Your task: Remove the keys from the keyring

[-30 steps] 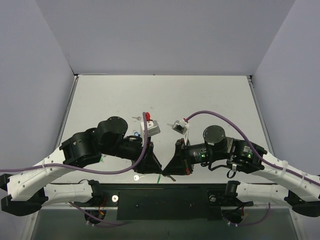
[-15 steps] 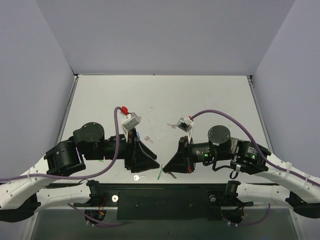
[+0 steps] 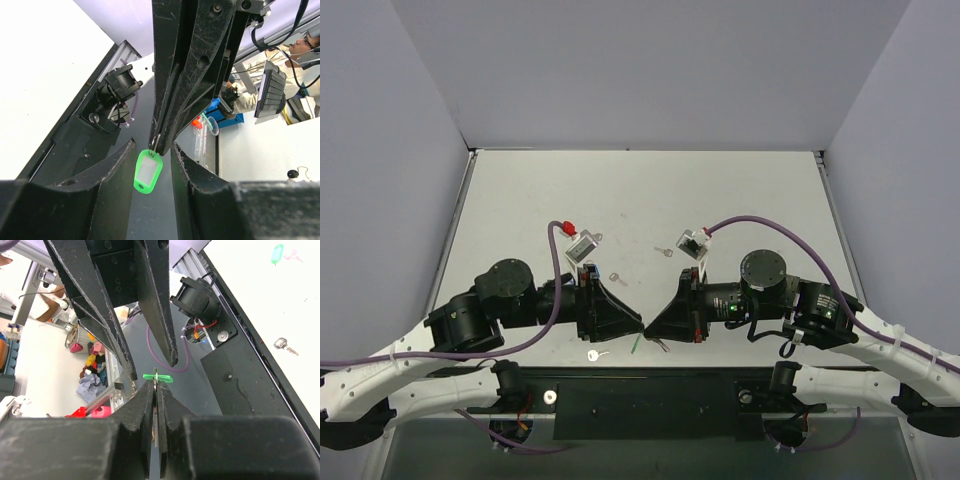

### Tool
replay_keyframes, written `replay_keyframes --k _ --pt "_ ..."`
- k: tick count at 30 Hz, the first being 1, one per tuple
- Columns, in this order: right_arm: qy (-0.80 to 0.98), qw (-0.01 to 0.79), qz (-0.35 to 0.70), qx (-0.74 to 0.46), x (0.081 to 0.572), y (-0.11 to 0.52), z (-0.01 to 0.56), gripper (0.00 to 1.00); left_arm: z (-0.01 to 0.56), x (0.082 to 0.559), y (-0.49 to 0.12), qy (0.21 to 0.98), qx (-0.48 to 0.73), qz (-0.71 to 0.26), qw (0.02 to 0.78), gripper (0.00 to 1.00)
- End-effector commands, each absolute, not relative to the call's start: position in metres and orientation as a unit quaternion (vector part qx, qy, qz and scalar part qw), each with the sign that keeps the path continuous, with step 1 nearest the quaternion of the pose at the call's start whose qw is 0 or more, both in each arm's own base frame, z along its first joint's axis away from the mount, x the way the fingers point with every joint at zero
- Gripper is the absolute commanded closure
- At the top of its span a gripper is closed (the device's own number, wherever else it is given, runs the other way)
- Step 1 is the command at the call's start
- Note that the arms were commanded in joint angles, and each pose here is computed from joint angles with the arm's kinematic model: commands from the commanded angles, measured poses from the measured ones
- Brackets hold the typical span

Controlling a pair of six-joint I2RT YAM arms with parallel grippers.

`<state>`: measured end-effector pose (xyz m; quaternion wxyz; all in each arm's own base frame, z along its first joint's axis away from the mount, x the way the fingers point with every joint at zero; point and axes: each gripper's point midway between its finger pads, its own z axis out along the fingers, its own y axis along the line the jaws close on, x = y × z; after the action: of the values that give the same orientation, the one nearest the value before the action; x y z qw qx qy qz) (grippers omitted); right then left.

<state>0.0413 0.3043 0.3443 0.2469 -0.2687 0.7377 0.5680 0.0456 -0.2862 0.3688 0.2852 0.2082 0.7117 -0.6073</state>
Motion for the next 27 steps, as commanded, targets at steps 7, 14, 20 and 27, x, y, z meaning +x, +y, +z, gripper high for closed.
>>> replay_keyframes --k 7,14,20,27 --pt "0.706 0.274 0.596 -0.267 0.039 0.304 0.373 1.0 0.393 0.047 -0.293 0.681 0.202 -0.637 0.299 0.63" --pt "0.702 0.278 0.598 -0.268 0.039 0.303 0.377 1.0 0.39 0.049 -0.291 0.688 0.195 -0.63 0.302 0.63" --pt "0.702 0.28 0.598 -0.266 0.04 0.303 0.378 1.0 0.389 0.052 -0.289 0.69 0.184 -0.63 0.306 0.65" --pt "0.697 0.285 0.601 -0.266 0.039 0.302 0.384 1.0 0.386 0.052 -0.289 0.693 0.181 -0.629 0.303 0.69"
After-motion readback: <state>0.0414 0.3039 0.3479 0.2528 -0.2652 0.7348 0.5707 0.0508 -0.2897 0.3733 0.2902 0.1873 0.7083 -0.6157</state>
